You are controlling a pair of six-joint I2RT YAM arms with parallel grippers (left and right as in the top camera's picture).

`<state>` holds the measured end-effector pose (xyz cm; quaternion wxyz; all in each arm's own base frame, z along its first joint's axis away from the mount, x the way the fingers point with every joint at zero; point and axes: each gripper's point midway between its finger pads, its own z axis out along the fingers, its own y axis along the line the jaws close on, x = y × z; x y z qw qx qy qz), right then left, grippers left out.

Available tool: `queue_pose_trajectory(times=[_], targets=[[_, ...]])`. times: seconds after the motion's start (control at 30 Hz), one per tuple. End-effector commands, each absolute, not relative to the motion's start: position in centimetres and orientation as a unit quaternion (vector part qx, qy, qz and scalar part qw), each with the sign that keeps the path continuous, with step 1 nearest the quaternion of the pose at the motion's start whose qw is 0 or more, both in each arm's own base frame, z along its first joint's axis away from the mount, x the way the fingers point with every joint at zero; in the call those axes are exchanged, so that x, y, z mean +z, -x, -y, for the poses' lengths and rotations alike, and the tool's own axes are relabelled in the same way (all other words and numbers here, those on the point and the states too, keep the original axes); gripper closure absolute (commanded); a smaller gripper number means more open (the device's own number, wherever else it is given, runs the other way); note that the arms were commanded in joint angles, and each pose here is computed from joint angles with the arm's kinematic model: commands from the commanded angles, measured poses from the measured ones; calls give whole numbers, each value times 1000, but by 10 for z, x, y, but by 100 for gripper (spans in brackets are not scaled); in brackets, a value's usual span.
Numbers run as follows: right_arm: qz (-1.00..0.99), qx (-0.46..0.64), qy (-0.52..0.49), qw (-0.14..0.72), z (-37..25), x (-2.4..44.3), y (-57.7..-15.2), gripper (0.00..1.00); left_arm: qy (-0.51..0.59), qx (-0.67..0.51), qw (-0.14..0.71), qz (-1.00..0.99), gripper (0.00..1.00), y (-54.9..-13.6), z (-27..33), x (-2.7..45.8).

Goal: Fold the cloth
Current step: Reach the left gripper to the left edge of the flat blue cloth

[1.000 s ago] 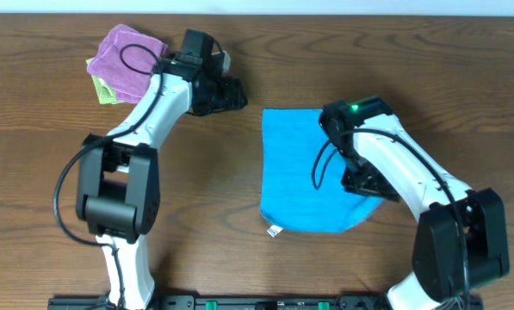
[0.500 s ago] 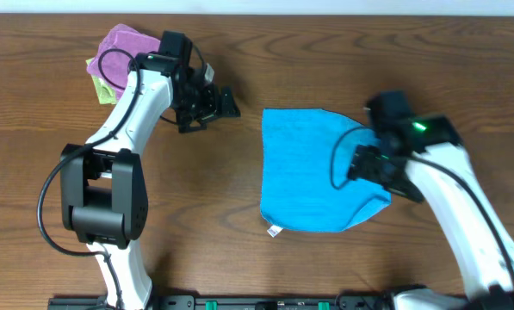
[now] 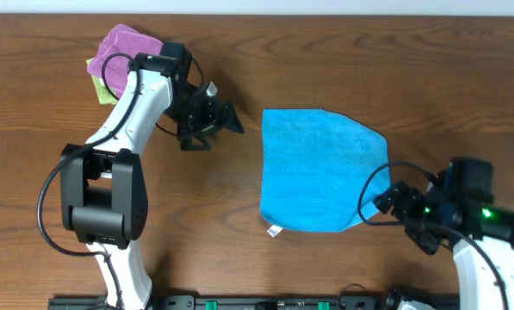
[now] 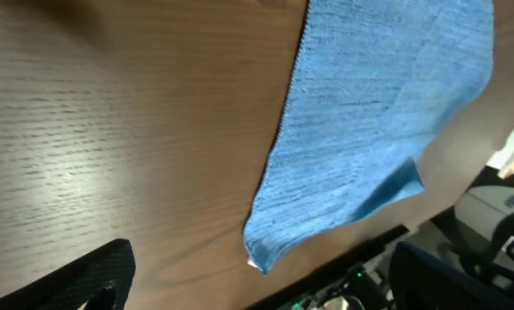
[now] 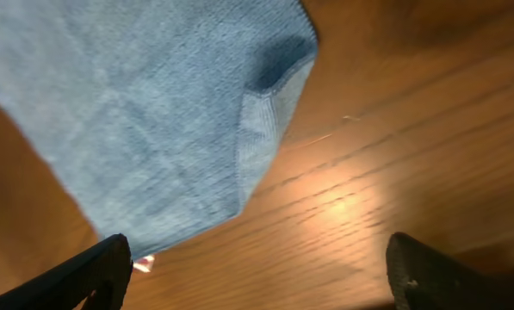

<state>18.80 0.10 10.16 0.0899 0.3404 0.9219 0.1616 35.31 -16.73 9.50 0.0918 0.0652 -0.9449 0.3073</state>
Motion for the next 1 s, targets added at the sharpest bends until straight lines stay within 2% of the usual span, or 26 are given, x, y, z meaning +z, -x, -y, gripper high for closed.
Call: queue_pose_trajectory(times=[0.0,0.57,0.97], targets=[[-909,221,-343,85,-12,100,-185,7,-58,326,108,937,5,-338,172,100],[-904,244,-337,101,-5,100,-186,9,-63,384,213,896,5,-257,207,61],[-901,263,-329,103,-11,104,-188,11,-51,391,195,898,5,-242,242,39]])
